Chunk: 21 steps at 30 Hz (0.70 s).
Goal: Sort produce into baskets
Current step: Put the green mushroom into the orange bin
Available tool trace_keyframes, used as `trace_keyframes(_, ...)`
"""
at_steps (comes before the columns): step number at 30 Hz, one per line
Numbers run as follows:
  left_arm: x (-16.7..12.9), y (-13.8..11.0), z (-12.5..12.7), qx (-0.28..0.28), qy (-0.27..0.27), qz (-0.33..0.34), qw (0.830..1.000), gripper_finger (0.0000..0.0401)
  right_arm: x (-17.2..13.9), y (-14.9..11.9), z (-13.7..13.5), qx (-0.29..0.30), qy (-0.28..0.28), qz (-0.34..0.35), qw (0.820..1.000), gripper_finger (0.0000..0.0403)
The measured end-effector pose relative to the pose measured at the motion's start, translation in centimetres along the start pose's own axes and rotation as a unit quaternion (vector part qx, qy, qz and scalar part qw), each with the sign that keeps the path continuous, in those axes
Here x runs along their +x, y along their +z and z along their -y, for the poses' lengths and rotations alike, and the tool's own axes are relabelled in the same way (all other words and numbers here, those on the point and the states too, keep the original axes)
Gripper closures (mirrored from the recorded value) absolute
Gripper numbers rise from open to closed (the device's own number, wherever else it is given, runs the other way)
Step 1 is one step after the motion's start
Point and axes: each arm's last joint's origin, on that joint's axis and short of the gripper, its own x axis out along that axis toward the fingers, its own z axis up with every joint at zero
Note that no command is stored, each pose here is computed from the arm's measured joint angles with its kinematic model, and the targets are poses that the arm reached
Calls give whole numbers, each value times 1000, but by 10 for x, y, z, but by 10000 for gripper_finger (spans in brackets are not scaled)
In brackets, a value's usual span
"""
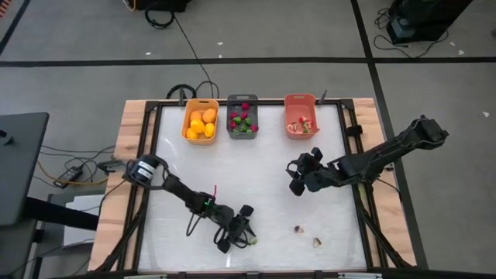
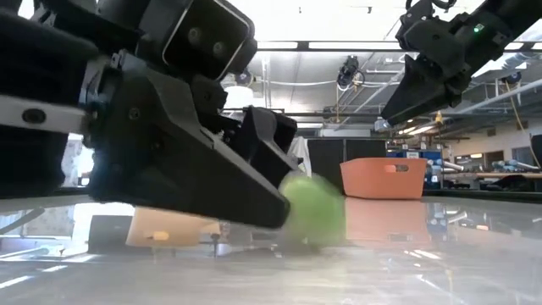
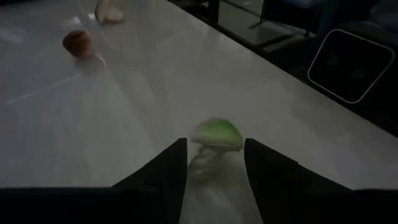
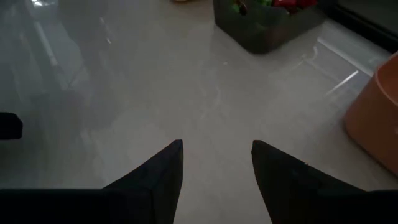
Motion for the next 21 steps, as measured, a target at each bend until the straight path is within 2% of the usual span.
trace_keyframes(3, 7, -6, 0, 1, -3, 8, 1000, 242, 0, 0, 0, 0, 0, 0, 1000, 201)
trace_keyframes(6, 16, -10, -1, 0, -13, 4, 1000, 267, 0, 0, 0, 0, 1, 1, 1000, 201)
trace_keyframes(14, 21, -7, -10, -25, -15, 11, 1000, 385, -1, -2, -4, 11, 27, -17, 999, 201)
trace_keyframes(17, 17, -5, -18, -41, -2, 11, 999, 384, 0, -6, -12, 18, 63, -38, 997, 201)
trace_keyframes(21, 11, 4, -36, -41, 59, 24, 997, 365, 7, -14, -31, 19, 133, -68, 989, 201)
